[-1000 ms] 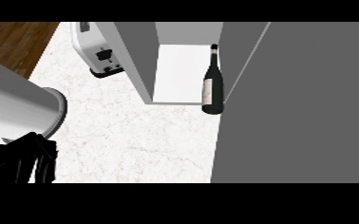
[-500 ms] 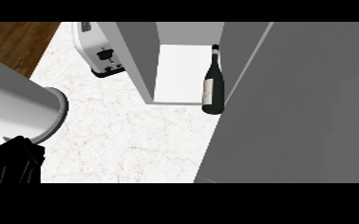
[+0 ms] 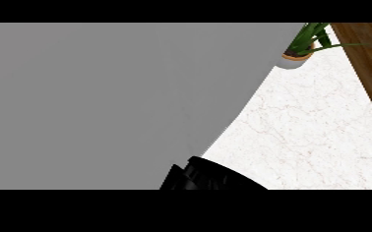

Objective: Pick up the wine, place it into the cabinet and close the cabinet

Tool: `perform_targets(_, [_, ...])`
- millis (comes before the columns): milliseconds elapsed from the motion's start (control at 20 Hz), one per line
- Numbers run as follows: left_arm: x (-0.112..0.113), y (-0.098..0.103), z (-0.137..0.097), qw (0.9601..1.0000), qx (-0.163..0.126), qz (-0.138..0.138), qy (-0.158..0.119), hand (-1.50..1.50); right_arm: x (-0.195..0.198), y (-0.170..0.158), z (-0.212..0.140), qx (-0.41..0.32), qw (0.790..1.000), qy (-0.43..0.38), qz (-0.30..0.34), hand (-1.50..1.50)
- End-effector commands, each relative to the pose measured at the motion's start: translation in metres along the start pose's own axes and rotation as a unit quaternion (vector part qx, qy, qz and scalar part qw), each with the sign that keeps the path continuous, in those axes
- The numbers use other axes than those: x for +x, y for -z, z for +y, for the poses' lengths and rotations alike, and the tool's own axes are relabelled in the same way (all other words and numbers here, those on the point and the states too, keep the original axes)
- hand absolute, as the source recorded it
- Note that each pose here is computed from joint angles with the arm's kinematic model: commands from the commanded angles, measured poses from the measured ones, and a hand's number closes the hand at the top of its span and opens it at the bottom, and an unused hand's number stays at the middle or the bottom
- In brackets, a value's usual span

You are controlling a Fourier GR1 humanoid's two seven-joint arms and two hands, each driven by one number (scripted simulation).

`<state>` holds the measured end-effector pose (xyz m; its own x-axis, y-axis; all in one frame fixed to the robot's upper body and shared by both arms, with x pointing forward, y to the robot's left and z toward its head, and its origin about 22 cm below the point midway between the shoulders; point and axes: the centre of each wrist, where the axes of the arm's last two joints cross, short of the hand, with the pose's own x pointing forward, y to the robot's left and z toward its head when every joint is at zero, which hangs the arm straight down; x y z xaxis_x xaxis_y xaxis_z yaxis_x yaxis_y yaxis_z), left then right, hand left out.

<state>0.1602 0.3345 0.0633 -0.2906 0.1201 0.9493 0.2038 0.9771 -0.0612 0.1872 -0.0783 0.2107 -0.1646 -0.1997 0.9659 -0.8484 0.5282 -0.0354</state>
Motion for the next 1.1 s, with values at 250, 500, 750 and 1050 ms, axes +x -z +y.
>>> perform_targets(250, [-0.003, 0.006, -0.011, 0.9999, -0.008, 0.004, 0.006, 1.5, 0.008, 0.07, -0.024, -0.023, 0.999, 0.039, -0.009, 1.5])
perform_targets(500, [0.009, -0.004, -0.009, 0.9999, 0.003, -0.006, 0.008, 1.5, -0.02, 0.086, -0.028, -0.057, 0.997, 0.055, -0.009, 1.5])
perform_targets(750, [0.006, -0.002, -0.002, 0.9999, 0.0, 0.002, 0.011, 1.5, -0.04, 0.088, -0.071, -0.08, 0.993, 0.084, 0.014, 1.5])
perform_targets(1050, [0.006, 0.011, 0.018, 0.9999, -0.005, -0.006, 0.01, 1.5, -0.056, 0.102, -0.098, -0.115, 0.99, 0.083, 0.024, 1.5])
